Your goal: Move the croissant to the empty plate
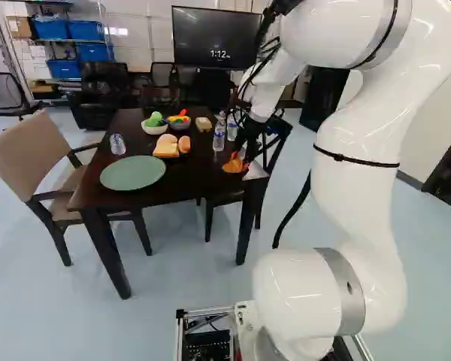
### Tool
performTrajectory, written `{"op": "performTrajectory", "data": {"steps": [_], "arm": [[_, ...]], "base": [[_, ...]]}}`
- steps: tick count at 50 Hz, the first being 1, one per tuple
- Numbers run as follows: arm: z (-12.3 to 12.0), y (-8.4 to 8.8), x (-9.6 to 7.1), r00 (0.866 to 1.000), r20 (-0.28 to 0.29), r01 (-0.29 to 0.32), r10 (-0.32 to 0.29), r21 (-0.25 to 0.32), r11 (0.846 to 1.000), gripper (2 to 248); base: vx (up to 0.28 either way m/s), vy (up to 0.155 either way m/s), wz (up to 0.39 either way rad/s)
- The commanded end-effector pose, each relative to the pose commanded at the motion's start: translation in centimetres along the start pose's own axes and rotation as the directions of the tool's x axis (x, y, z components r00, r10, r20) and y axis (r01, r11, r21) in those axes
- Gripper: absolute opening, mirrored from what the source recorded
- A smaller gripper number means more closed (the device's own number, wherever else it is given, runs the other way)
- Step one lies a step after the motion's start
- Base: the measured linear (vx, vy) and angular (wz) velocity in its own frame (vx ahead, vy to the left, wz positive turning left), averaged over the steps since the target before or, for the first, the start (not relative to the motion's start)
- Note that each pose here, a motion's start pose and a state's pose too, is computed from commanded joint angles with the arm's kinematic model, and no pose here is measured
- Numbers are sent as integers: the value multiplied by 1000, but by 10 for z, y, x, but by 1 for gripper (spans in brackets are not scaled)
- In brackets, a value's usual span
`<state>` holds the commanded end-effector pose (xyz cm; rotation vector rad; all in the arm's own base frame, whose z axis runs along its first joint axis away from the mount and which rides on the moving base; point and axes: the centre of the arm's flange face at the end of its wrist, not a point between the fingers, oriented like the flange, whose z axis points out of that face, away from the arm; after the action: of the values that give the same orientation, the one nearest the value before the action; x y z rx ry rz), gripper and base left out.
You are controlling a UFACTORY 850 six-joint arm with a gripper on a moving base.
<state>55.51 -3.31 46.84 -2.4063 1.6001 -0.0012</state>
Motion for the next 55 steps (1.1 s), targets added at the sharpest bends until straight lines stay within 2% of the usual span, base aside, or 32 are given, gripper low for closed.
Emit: {"op": "performTrajectory", "data": {"steps": [47,55], "arm": [[-70,9,-22,998,-56,30,-24,104,994,124],[-79,6,-32,997,-63,48,-41,121,991,124]], "base": [[0,0,0],[0,0,0]]}}
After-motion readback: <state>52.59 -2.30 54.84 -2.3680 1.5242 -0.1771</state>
